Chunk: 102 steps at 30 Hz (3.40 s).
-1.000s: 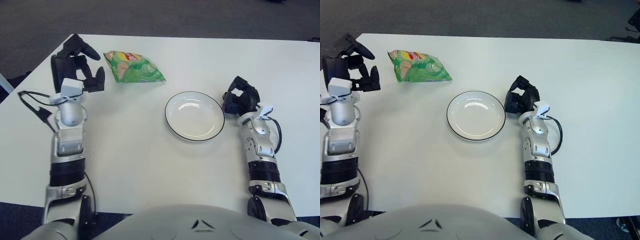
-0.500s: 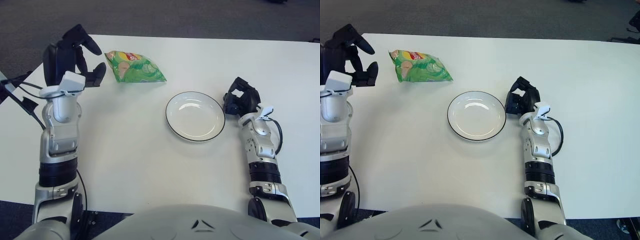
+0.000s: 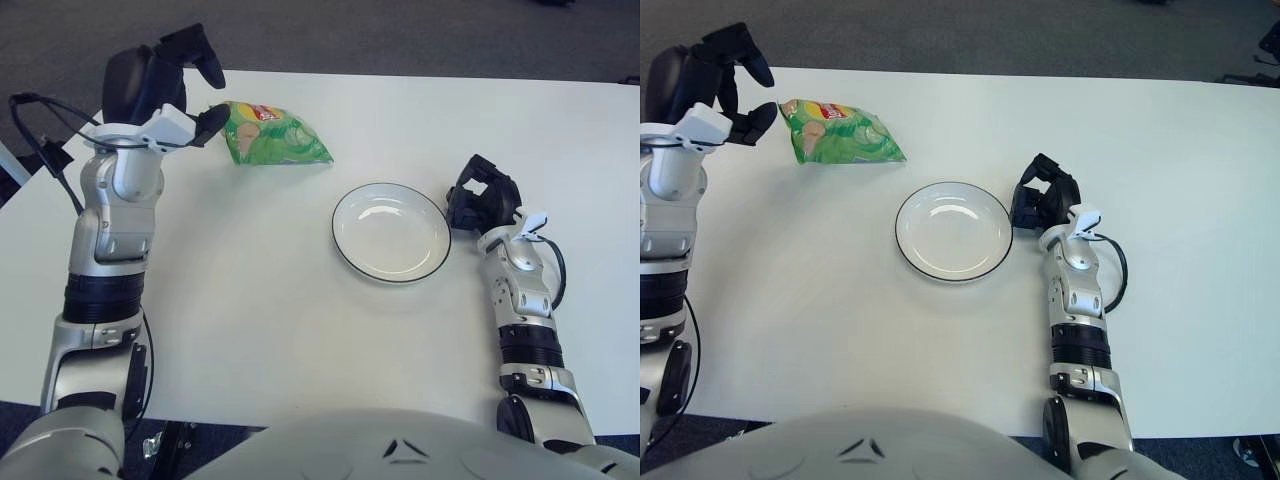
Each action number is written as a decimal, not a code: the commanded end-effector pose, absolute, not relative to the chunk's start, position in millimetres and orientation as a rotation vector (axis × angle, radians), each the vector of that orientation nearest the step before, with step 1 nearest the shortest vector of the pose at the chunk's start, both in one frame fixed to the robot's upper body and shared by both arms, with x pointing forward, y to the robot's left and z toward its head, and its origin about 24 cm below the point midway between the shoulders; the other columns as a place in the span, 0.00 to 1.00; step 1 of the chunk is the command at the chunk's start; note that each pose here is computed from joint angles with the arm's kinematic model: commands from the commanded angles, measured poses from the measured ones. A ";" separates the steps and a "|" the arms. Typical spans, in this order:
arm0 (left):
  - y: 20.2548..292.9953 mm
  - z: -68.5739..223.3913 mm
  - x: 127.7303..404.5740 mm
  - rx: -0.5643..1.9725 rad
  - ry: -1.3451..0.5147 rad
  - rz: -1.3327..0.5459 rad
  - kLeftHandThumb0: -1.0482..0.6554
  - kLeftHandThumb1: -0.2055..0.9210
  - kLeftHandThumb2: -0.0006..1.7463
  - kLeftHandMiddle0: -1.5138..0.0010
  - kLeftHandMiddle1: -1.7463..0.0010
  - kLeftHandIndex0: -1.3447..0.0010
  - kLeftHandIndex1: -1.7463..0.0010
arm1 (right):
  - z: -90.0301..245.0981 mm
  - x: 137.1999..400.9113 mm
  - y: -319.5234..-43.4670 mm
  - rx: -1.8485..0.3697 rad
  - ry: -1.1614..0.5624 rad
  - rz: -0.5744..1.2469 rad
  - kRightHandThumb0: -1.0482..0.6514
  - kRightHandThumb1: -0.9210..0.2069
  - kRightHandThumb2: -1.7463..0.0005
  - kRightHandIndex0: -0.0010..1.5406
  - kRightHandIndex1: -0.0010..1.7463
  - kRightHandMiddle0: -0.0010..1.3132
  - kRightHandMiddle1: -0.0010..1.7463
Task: Put the snack into the plate.
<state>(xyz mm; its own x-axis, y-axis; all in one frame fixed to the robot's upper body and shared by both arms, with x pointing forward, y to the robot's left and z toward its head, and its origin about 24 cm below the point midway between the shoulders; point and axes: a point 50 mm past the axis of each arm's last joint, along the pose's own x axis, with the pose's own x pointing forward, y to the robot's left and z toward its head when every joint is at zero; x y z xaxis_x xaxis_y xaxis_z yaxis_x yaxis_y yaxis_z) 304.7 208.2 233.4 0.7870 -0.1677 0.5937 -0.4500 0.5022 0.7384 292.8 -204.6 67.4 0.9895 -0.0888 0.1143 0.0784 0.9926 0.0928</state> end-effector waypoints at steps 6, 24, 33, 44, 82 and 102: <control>210.5 219.1 341.3 1.173 -0.641 0.141 0.30 0.35 0.84 0.20 0.00 0.47 0.00 | 31.5 272.7 -208.7 0.117 0.007 -0.121 0.29 0.70 0.12 0.87 1.00 0.59 1.00; 194.3 208.1 352.4 1.279 -0.631 -0.059 0.21 0.82 0.47 0.92 0.32 0.98 0.21 | 30.9 273.3 -211.5 0.112 0.007 -0.123 0.28 0.70 0.11 0.87 1.00 0.59 1.00; 176.2 193.7 362.5 1.358 -0.607 -0.142 0.09 0.98 0.36 0.99 0.51 1.00 0.43 | 30.6 273.6 -212.3 0.105 0.002 -0.113 0.28 0.71 0.11 0.88 1.00 0.59 1.00; 160.9 179.0 373.0 1.393 -0.554 -0.181 0.01 1.00 0.39 1.00 0.88 1.00 0.64 | 29.6 273.6 -212.8 0.112 -0.002 -0.108 0.29 0.70 0.11 0.88 1.00 0.59 1.00; 147.6 128.5 397.4 1.610 -0.390 -0.244 0.00 1.00 0.44 1.00 1.00 1.00 0.74 | 29.0 274.2 -209.9 0.104 -0.023 -0.091 0.28 0.71 0.11 0.88 1.00 0.59 1.00; 169.4 103.8 398.7 1.742 -0.208 -0.163 0.00 1.00 0.47 1.00 1.00 1.00 0.73 | 30.1 272.0 -208.5 0.090 -0.040 -0.062 0.28 0.73 0.09 0.89 1.00 0.61 1.00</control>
<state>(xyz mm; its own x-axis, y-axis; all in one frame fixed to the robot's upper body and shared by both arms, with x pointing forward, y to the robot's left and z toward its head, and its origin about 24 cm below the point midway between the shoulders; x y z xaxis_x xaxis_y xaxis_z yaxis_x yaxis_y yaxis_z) 396.8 164.9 102.5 0.9628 -0.2702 -0.0022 -0.0358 -0.1357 0.9901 294.0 -205.2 70.1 0.9836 -0.0376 0.1763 0.0261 0.9974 0.0673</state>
